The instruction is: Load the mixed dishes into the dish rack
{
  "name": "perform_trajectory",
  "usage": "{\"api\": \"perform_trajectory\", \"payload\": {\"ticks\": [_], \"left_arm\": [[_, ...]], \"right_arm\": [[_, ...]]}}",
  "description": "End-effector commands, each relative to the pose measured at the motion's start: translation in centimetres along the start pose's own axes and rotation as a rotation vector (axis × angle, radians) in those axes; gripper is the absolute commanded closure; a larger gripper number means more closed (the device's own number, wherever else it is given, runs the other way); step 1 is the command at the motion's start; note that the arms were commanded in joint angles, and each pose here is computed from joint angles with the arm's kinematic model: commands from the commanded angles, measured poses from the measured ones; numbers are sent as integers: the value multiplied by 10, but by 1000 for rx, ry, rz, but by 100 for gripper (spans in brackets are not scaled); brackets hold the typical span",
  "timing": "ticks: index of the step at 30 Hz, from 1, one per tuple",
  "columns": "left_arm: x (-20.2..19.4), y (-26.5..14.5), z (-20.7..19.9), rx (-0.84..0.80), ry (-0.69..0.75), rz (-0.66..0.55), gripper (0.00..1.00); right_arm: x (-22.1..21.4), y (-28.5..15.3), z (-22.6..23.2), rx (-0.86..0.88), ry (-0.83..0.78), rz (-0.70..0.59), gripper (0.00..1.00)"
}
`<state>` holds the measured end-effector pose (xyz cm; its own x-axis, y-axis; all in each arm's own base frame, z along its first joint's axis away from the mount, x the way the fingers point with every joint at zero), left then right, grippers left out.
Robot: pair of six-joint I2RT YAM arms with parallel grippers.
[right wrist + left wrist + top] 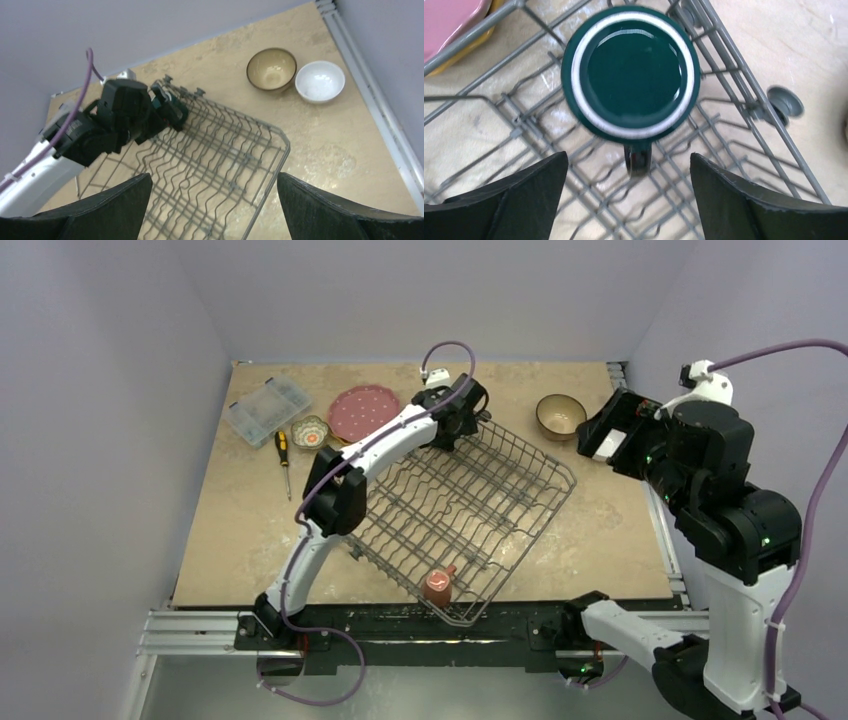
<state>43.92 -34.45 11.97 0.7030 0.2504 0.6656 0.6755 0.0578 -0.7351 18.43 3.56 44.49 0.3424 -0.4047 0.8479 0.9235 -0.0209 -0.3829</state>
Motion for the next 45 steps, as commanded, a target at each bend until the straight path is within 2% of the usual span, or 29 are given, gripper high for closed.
{"api": "perform_trajectory", "payload": {"ticks": [1, 8, 14, 19, 23, 28, 34, 37, 41, 45], "left_arm": [[40, -90, -3, -178, -57, 37, 7], [27, -182, 44, -316, -14, 170, 6], [11, -271, 132, -427, -4, 125, 5], [-15, -309, 198, -478, -77, 69, 3], [-34, -315, 226, -493, -176, 59, 3], [-41, -322, 237, -489, -195, 77, 4], [-36, -320, 236, -446, -84, 82, 3], [-24, -323, 226, -447, -39, 82, 2], [-14, -323, 204, -487, 66, 107, 1], [-5, -324, 188, -537, 185, 106, 0]], "right_arm": [[-18, -3, 8, 93, 41, 47, 2], [-65, 15, 21, 251, 68, 141, 2], [-110, 49, 38, 353, 92, 281, 2], [-120, 74, 55, 383, 97, 350, 2], [-120, 93, 59, 359, 80, 359, 2], [-124, 124, 60, 316, 17, 356, 2], [-122, 155, 62, 217, -32, 402, 2], [-114, 166, 56, 151, -57, 359, 2], [-103, 191, 29, 61, -21, 302, 2], [-88, 230, -36, -138, 138, 312, 2]]}}
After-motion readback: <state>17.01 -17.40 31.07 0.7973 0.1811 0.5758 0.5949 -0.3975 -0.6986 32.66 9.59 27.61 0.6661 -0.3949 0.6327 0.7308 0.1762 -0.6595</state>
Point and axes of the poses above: each gripper's point midway between its finger pads, its own y axis out along the fingers, its own z axis along the line the jaws close on, x = y × z, the point moved 3 cm from there along -y, back along the fingers, and after that the axes turned 3 degrees about y, right-handed, at the moved point
